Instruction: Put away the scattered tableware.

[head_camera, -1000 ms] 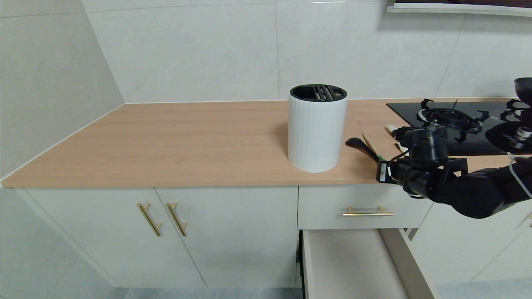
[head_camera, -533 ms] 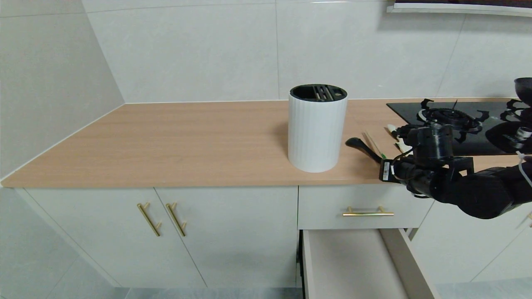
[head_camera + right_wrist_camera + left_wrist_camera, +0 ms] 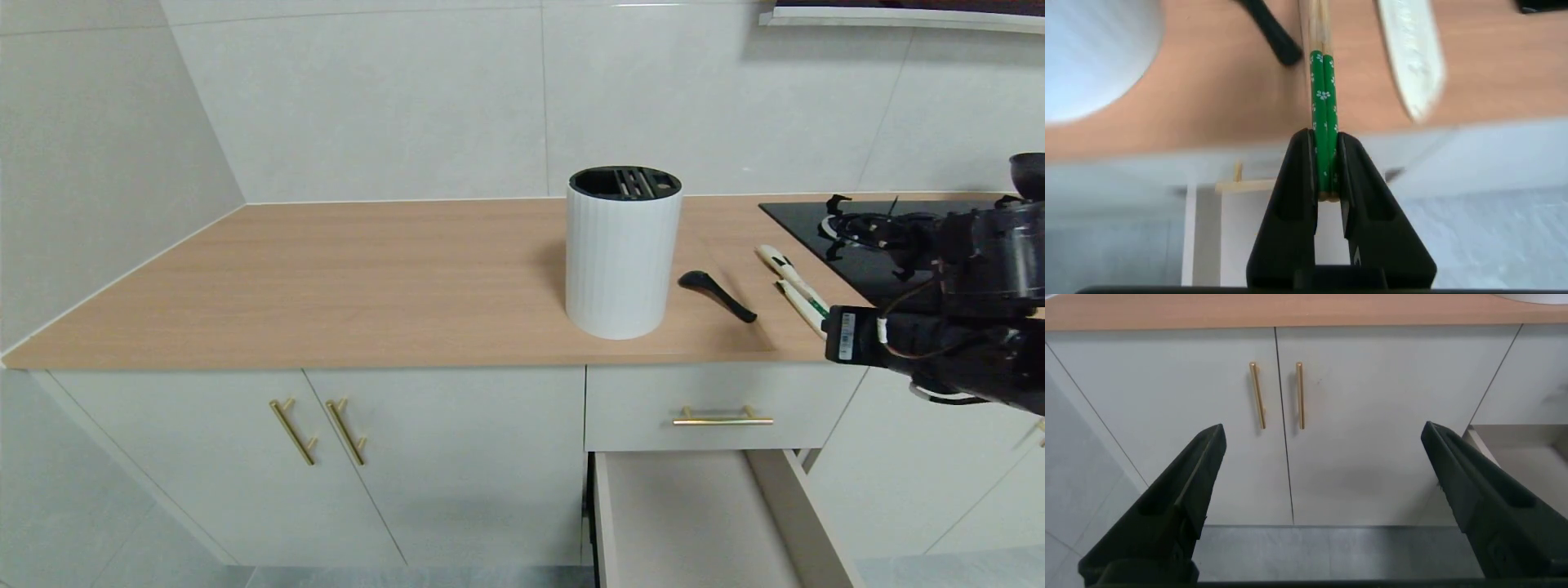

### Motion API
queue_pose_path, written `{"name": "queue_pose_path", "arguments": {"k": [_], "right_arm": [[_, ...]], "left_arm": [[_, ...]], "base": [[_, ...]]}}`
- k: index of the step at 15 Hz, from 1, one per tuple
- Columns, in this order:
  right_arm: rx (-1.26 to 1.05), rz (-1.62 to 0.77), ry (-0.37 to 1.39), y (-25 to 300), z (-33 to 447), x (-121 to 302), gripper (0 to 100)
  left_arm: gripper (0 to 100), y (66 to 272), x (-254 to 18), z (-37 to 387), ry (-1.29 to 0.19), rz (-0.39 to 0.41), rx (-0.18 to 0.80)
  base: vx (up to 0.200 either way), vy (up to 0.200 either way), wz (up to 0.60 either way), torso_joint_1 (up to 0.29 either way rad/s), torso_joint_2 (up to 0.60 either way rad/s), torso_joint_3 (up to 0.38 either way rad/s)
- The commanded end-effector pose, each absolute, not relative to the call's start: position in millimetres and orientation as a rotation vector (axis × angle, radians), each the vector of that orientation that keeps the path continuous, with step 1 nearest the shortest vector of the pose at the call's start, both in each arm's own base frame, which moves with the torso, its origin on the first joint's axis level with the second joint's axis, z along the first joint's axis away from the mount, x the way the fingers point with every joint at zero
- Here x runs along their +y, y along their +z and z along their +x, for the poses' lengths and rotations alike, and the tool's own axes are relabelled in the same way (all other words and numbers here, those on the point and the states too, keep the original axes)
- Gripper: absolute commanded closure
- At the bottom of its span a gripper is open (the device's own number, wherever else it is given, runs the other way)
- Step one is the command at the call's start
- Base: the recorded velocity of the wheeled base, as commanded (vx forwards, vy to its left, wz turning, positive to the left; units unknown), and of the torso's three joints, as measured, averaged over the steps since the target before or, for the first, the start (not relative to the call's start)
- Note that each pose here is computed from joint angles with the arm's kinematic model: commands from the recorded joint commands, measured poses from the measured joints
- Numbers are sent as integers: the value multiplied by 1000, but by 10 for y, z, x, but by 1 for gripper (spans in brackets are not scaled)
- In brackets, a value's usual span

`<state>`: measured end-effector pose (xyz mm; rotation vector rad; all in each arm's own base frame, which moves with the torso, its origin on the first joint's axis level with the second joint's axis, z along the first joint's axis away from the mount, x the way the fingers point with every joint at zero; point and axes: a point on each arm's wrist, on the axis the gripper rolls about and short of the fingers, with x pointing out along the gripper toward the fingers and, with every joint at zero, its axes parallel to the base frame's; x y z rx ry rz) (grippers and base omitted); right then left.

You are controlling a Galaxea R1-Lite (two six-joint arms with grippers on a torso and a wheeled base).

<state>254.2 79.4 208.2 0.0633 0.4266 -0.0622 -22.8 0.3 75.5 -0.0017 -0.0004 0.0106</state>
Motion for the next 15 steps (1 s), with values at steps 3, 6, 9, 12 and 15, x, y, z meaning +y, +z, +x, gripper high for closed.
{"name": "queue_pose_path", "arguments": {"k": [3,6,9,12,15], "right_arm": [[467,60,79,2169,1946,734,100],[518,21,165,2078,1862,734,100],[518,-19,226,2054,1741,792,100],[500,-55,311,2070,1629,783,100],[537,-139,422,1956,1526,776,100]], "left_arm": [[0,755,3,-228,11,-2,0],[0,755,3,-228,11,-2,0],[0,755,3,-228,11,-2,0],[0,755,3,-228,11,-3,0],[0,755,3,-228,11,-2,0]], "base": [[0,0,0,0,0,0],[0,0,0,0,0,0],[0,0,0,0,0,0],[0,0,0,0,0,0],[0,0,0,0,0,0]]}}
